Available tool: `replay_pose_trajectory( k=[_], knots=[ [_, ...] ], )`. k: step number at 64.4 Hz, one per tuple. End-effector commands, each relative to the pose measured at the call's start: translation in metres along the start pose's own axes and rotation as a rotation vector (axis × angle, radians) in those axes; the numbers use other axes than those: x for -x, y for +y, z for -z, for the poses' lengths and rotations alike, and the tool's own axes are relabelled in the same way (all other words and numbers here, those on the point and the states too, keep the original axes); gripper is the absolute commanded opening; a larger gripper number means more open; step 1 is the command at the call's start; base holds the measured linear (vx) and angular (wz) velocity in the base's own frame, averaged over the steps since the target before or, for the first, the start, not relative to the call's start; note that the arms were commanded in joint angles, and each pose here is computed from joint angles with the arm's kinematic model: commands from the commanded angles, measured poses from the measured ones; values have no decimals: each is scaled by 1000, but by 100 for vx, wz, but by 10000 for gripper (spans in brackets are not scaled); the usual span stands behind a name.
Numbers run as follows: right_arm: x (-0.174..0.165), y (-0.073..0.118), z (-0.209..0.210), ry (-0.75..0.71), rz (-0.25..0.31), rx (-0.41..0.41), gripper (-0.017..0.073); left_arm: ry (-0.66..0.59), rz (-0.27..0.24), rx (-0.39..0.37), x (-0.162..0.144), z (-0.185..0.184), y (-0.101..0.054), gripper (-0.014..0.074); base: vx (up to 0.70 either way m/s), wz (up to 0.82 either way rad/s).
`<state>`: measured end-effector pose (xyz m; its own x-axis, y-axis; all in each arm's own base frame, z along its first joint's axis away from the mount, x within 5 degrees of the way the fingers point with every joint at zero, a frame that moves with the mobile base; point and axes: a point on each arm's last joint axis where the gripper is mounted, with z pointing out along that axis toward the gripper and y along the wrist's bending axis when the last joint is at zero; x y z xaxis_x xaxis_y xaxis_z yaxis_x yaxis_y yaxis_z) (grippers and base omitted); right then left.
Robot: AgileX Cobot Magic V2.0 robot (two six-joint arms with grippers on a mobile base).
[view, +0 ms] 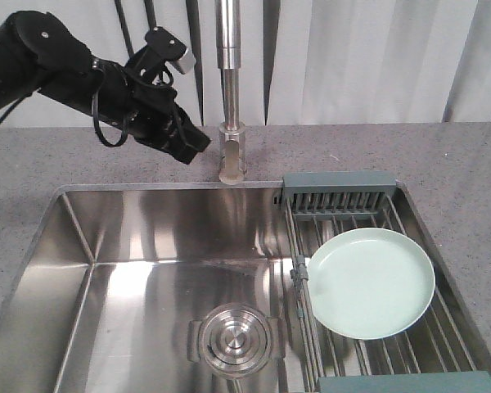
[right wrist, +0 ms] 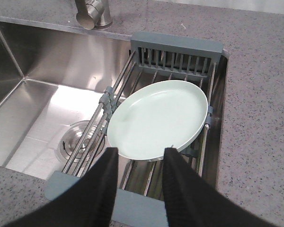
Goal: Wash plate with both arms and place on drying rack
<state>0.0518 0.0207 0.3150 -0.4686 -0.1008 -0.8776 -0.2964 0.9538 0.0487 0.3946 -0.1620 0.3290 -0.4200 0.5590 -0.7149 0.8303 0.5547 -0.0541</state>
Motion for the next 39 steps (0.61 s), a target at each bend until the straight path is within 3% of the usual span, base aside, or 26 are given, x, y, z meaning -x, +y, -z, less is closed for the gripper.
replay_pose_trajectory(
  k=[1, 6, 13, 24, 33, 39],
  knots=[
    [12, 0, 3, -76, 5, -5, 229, -34, 109, 151, 16, 45, -6, -7, 0, 0],
    [12, 0, 3, -76, 5, -5, 229, 2, 203, 241, 14, 58, -5, -7, 0, 0],
    [12, 0, 3, -76, 5, -5, 229, 26, 276, 330, 10, 72, -5, -7, 0, 0],
    [12, 0, 3, -76, 5, -5, 229, -12, 299, 371, 2, 89, -16, -6, 0, 0],
    [12, 0, 3, -76, 5, -5, 229, -49, 401, 414, -22, 100, -18, -6, 0, 0],
    [12, 0, 3, -76, 5, -5, 229, -58, 436, 447, -42, 108, -20, -6, 0, 0]
  ],
)
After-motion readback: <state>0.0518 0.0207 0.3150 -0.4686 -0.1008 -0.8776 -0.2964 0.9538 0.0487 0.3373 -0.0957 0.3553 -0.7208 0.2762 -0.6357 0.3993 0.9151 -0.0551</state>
